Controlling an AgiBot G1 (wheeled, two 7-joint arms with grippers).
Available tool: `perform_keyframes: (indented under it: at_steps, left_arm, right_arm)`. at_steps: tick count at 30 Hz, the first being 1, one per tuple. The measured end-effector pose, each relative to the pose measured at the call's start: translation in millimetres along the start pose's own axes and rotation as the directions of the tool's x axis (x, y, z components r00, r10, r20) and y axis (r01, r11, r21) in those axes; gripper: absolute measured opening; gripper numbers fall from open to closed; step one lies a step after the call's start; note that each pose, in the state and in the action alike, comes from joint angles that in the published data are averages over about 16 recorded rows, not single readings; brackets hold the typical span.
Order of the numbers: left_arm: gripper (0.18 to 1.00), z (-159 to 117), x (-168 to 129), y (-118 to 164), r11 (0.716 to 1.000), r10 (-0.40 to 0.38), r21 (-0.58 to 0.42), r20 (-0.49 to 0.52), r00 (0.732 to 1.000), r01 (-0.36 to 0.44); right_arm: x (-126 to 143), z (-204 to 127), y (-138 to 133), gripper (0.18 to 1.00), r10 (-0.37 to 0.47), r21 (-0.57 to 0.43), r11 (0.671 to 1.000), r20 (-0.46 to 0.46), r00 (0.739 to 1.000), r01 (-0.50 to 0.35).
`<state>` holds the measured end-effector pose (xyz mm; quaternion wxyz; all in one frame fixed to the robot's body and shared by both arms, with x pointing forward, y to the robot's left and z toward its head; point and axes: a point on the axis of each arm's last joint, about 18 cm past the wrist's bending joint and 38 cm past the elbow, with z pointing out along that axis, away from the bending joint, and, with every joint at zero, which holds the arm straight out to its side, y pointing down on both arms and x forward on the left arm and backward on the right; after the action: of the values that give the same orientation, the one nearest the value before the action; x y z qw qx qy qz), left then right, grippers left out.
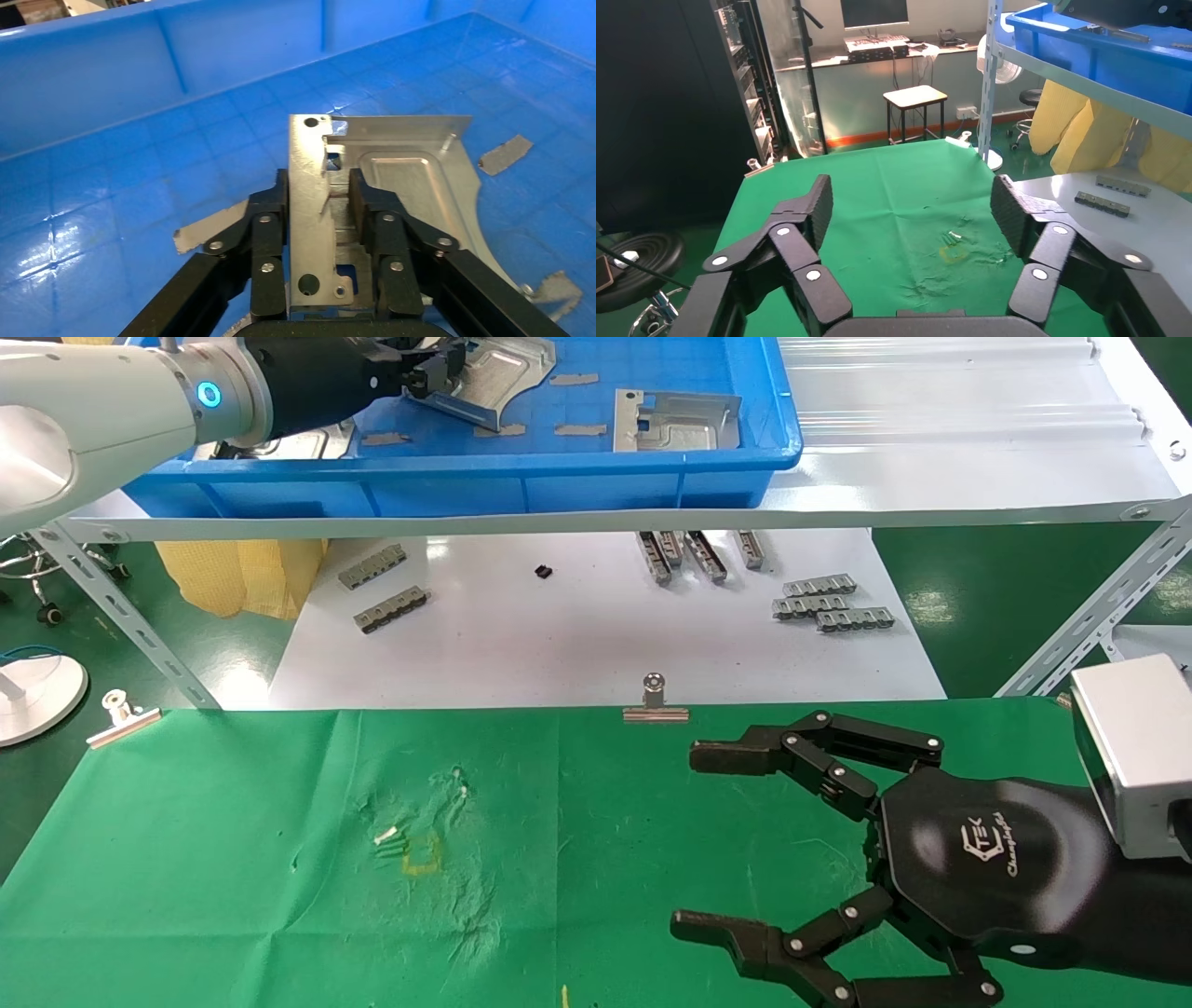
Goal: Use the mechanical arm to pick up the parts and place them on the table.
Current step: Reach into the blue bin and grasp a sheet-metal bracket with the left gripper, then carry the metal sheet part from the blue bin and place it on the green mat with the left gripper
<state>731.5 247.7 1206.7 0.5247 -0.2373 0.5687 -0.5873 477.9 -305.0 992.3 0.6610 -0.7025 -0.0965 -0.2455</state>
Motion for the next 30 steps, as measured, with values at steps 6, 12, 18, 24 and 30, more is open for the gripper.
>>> perform_keyframes:
  at_steps: [6, 12, 18, 24, 30]
  left_arm:
    - [0.367, -0.8, -2.2, -4.8, 1.0, 0.011, 0.013, 0.008, 1.0, -0.011]
    - [0.301, -8.1, -8.6, -21.2, 0.998, 0.026, 0.053, 0.002, 1.0, -0.026]
    - [0.282, -26.2, -16.6, -42.7, 0.992, 0.062, 0.114, -0.047, 0.997, -0.057]
    - [0.282, -57.0, -19.3, -56.6, 0.977, 0.146, 0.178, -0.159, 0.977, -0.117]
    - [0.281, -97.2, -12.1, -54.6, 0.951, 0.269, 0.238, -0.315, 0.91, -0.199]
  right_arm:
    - [0.0, 0.0, 0.0, 0.853, 0.0, 0.0, 1.0, 0.0, 1.0, 0.0]
    - [0.0, 0.0, 0.0, 0.933, 0.0, 0.0, 1.0, 0.0, 1.0, 0.0]
    - [0.0, 0.0, 0.0, 0.979, 0.0, 0.0, 1.0, 0.0, 1.0, 0.0]
    - [0.0, 0.0, 0.0, 0.996, 0.0, 0.0, 1.0, 0.0, 1.0, 0.0]
    - [0.0, 0.0, 0.0, 1.0, 0.0, 0.0, 1.0, 0.0, 1.0, 0.0]
